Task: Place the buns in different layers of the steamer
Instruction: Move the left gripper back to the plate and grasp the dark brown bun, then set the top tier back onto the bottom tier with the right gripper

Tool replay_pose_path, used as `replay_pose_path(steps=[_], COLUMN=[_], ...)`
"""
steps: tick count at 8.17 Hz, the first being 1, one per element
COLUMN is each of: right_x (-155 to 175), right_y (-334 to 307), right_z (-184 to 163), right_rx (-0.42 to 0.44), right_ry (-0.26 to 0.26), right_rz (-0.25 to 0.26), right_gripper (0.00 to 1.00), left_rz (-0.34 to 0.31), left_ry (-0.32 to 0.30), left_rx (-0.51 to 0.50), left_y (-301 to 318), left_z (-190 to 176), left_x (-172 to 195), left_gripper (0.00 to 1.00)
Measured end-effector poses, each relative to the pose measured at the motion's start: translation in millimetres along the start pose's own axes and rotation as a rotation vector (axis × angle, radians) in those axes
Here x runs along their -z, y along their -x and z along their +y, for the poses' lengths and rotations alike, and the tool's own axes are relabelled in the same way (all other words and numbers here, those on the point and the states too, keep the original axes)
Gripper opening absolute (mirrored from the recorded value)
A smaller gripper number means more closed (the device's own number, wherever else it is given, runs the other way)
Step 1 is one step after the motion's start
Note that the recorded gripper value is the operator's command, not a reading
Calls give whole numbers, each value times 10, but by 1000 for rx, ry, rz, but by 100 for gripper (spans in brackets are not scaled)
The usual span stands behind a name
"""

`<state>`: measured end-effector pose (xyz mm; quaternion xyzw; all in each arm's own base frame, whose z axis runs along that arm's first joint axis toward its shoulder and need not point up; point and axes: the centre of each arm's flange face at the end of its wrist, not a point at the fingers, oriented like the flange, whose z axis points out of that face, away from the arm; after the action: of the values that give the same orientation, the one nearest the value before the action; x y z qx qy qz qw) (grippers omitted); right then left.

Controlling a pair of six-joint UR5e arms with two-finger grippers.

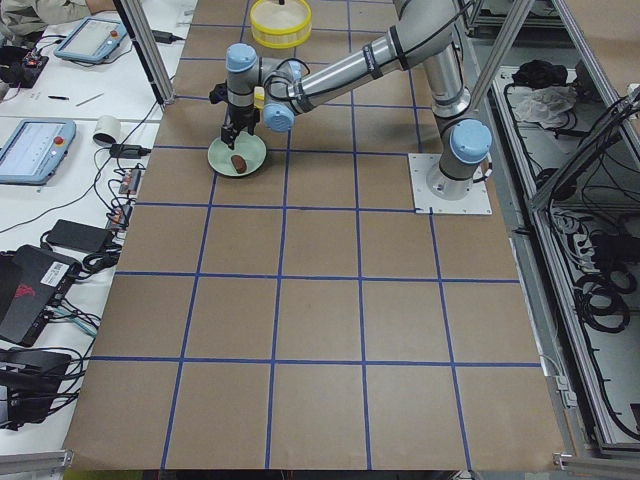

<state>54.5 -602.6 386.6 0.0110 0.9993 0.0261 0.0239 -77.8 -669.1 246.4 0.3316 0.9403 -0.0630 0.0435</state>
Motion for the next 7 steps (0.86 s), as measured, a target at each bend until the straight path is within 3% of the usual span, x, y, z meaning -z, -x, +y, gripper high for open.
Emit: replay_pose_path(steps=[4,6,7], right_x=[-20,-224,-356], right_y=[376,740,964], right_z=[-35,-132,-161], right_rx=[-72,-107,-127], right_ry=[-36,-61,-65], right_rz=[2,0,-3], right_gripper=[0,0,0], left_rz=[13,-7,-13], left_ry=[9,-14,-21], left_rx=[-75,-87,-89], left_y=[97,171,210], left_z=[35,-41,-83], left_x=[-238,-286,-319], left_gripper=[98,98,89])
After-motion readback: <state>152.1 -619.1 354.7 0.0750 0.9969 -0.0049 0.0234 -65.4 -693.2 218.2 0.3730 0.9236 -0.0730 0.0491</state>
